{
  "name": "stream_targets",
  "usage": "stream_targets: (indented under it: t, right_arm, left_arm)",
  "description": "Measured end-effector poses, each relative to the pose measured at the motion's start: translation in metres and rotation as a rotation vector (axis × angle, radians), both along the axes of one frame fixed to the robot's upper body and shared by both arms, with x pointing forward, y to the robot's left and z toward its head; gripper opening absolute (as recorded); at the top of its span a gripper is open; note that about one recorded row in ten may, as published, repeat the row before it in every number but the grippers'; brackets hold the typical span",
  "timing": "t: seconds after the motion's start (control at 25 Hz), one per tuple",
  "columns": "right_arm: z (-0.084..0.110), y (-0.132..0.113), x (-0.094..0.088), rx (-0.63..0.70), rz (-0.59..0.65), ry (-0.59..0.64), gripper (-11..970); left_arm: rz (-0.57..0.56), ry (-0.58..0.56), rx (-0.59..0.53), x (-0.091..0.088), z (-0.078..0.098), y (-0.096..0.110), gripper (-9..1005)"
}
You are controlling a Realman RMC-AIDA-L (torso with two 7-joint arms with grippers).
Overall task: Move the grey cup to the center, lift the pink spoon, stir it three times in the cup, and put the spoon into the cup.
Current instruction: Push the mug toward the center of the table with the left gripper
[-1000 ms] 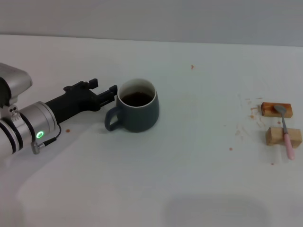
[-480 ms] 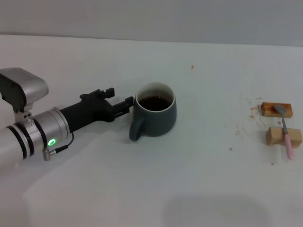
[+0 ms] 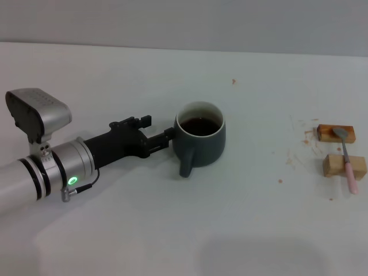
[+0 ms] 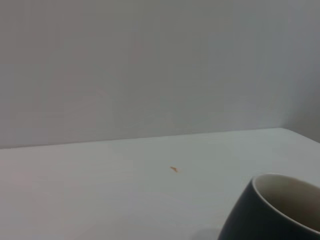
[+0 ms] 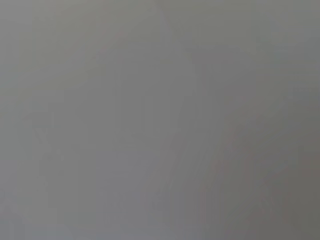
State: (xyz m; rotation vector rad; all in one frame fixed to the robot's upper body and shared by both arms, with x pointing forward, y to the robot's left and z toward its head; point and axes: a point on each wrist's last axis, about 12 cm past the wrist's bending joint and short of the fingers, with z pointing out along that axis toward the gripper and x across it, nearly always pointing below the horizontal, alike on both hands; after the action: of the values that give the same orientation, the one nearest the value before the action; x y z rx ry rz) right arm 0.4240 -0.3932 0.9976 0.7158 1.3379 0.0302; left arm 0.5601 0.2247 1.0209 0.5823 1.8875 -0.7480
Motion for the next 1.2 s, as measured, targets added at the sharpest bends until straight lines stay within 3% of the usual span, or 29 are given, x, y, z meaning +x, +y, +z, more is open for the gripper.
stream_targets:
  t: [0.6,0.92,1.2]
  right_arm:
    - [-0.001,0.002,0.001,0.006,0.003,0.004,709]
    - [-0.001,-0.001,0.002,0.002,0.000,0.010,707]
    - [0.001,-0.004,0.009,-0.002,-0.006,0.015,705]
  left_arm:
    - [-0.054,0.010,-0.017,-0.009,-0.004,-0.011,722]
    - [-0.001,0.027,0.009,-0.004,-0.004,0.008,722]
    - [0.115,0.007,-0.022,0.007,0.002,0.024,722]
